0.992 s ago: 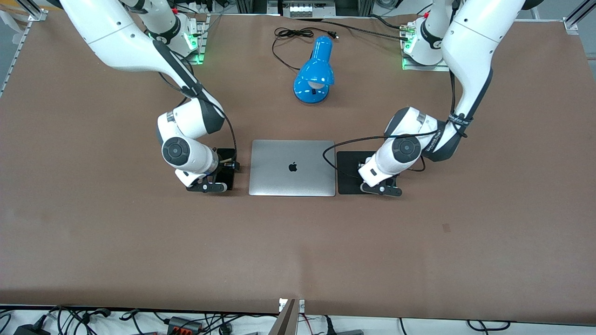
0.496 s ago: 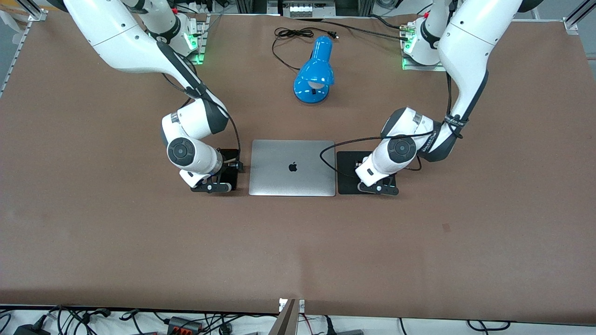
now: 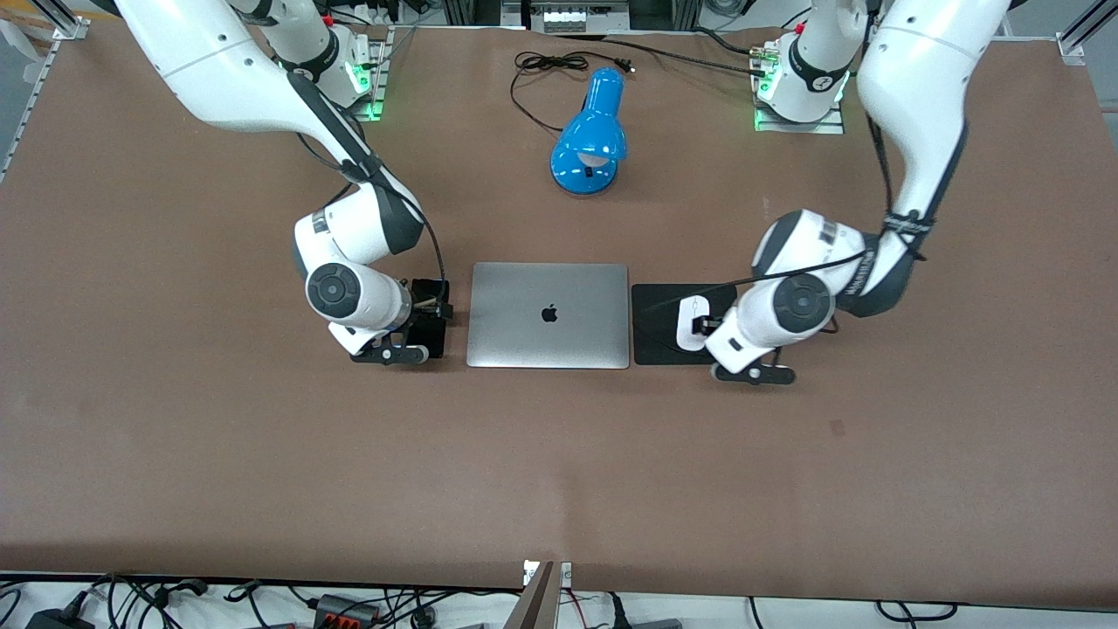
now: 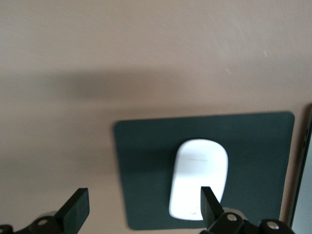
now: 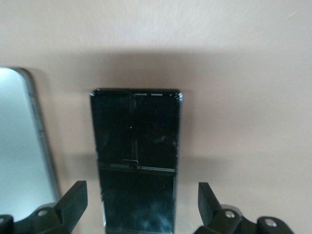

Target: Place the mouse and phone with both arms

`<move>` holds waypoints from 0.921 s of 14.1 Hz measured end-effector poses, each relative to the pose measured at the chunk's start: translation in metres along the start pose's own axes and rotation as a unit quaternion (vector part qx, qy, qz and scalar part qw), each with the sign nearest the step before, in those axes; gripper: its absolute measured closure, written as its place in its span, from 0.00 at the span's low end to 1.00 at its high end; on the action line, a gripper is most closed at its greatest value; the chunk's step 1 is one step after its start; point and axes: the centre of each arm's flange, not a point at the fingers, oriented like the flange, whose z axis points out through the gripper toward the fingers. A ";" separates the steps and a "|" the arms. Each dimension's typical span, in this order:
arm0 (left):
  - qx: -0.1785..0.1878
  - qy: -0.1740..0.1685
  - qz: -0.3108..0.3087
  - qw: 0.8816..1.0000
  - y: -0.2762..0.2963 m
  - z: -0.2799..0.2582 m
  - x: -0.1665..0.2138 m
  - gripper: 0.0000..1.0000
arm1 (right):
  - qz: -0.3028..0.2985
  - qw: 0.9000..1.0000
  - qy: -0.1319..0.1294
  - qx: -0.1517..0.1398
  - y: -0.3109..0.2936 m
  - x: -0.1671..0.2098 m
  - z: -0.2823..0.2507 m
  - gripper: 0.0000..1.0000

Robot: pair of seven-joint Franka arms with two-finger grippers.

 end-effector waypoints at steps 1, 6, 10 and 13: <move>0.000 0.006 -0.007 1.000 -0.018 -0.018 0.003 0.00 | 0.003 1.000 0.001 -0.005 0.002 0.004 -0.033 0.00; 0.008 0.020 -0.023 1.000 -0.100 -0.099 -0.007 0.00 | 0.014 0.999 0.026 -0.017 0.048 0.016 -0.205 0.00; 0.018 0.061 0.005 0.998 -0.147 -0.178 -0.031 0.00 | 0.021 0.999 0.049 -0.006 0.118 0.029 -0.265 0.00; 0.009 0.111 -0.021 0.994 -0.192 -0.246 -0.061 0.00 | 0.032 0.997 0.076 0.000 0.171 0.028 -0.299 0.00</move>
